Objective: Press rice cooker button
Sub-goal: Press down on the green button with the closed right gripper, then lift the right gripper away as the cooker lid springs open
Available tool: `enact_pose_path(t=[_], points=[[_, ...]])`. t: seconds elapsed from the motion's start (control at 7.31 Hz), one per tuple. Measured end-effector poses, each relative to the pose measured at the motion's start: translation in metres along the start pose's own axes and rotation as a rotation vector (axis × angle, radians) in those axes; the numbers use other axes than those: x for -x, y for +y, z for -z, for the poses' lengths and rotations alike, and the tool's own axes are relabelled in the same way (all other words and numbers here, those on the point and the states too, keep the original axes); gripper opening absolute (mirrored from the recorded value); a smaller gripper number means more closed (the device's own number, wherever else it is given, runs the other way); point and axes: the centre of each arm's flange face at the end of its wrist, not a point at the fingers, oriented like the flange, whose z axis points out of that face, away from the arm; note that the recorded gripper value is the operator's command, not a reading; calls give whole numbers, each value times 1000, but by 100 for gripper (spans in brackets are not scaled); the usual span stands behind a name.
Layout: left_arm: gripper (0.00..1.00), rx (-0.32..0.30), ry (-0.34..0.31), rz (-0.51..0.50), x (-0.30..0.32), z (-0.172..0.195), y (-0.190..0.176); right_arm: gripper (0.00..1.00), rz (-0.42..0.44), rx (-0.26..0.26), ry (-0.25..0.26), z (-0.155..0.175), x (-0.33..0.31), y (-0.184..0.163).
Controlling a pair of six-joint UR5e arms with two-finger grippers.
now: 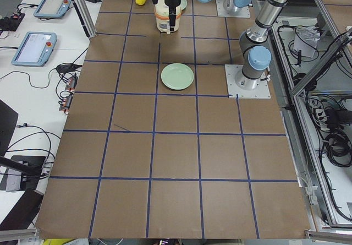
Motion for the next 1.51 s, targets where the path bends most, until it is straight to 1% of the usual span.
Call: enact_pose_path(t=[0.27, 0.55, 0.68, 0.82, 0.96, 1.09, 1.23, 1.37, 1.51], points=[[100, 0, 0, 0, 0, 0, 0, 9, 3, -3, 1, 0, 0, -1], [100, 0, 0, 0, 0, 0, 0, 21, 4, -19, 3, 14, 1, -2], [100, 0, 0, 0, 0, 0, 0, 30, 3, -25, 5, 29, 4, 1], [100, 0, 0, 0, 0, 0, 0, 50, 1, -32, 10, 52, 7, 7], [100, 0, 0, 0, 0, 0, 0, 69, 2, -51, 18, 77, 11, 15], [100, 0, 0, 0, 0, 0, 0, 89, 7, -83, 26, 98, 14, 19], [100, 0, 0, 0, 0, 0, 0, 100, 13, -123, 45, 116, 14, 19], [100, 0, 0, 0, 0, 0, 0, 100, 14, -162, 80, 133, 10, 16], [100, 0, 0, 0, 0, 0, 0, 100, 5, -190, 111, 147, 4, 13]])
